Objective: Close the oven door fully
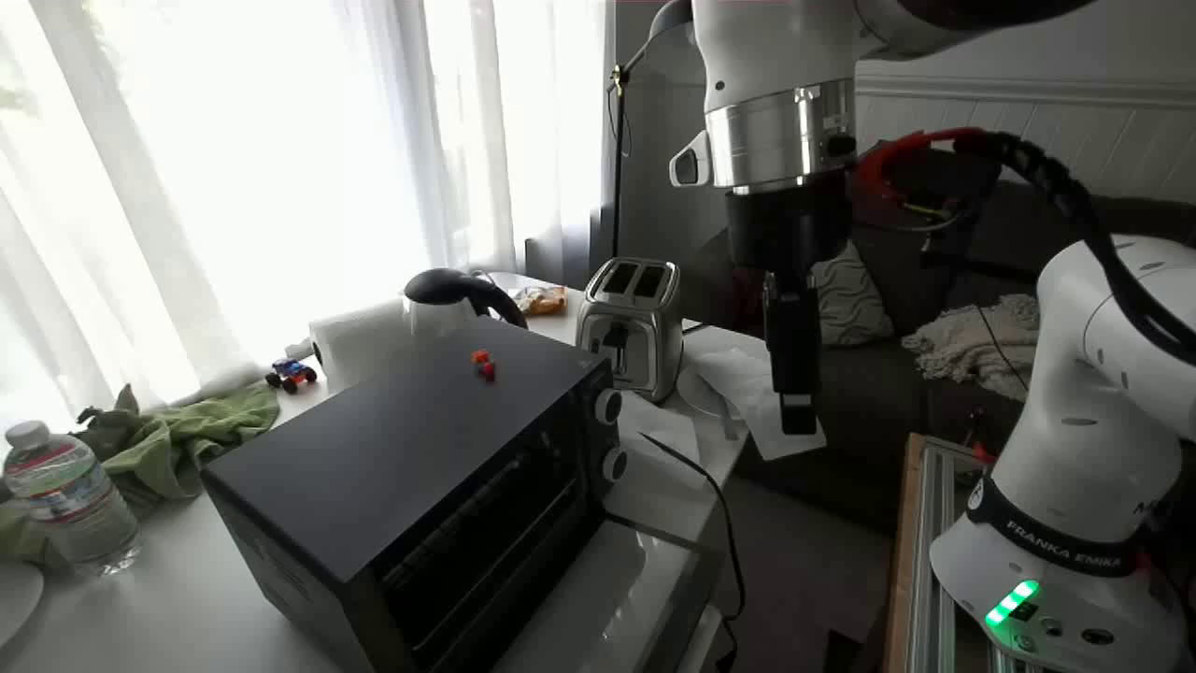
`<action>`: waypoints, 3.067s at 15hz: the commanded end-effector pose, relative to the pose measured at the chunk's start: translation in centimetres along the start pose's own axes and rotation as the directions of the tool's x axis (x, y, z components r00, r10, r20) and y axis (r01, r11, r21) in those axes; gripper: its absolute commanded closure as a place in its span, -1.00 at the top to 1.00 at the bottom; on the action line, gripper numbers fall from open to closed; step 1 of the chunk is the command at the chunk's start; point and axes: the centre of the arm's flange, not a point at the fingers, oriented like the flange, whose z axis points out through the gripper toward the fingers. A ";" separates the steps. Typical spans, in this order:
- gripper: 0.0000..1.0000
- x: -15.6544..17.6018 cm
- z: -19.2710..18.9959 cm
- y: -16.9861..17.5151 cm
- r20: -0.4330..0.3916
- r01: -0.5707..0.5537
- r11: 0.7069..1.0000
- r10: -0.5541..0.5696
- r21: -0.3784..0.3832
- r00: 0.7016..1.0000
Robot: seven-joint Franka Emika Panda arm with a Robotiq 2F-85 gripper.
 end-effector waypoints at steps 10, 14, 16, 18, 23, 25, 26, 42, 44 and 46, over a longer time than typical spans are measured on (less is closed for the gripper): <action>1.00 1.6 2.0 1.8 0.003 0.009 0.999 -0.009 0.052 1.000; 1.00 3.6 5.2 5.6 -0.044 0.016 0.997 -0.012 0.077 0.999; 1.00 4.7 6.8 7.1 -0.089 0.119 0.988 -0.110 0.102 0.990; 1.00 5.6 7.9 8.4 -0.124 0.229 0.966 -0.215 0.116 0.969; 1.00 7.8 9.6 11.8 -0.165 0.392 0.885 -0.360 0.253 0.918; 1.00 8.8 10.3 12.5 -0.154 0.391 0.867 -0.360 0.310 0.920; 1.00 9.2 10.6 12.6 -0.134 0.374 0.868 -0.350 0.327 0.927; 1.00 11.0 16.1 15.0 -0.081 0.319 0.868 -0.313 0.381 0.946; 1.00 11.4 18.0 15.6 -0.088 0.336 0.836 -0.332 0.434 0.939; 1.00 12.0 19.7 16.0 -0.090 0.344 0.807 -0.344 0.480 0.935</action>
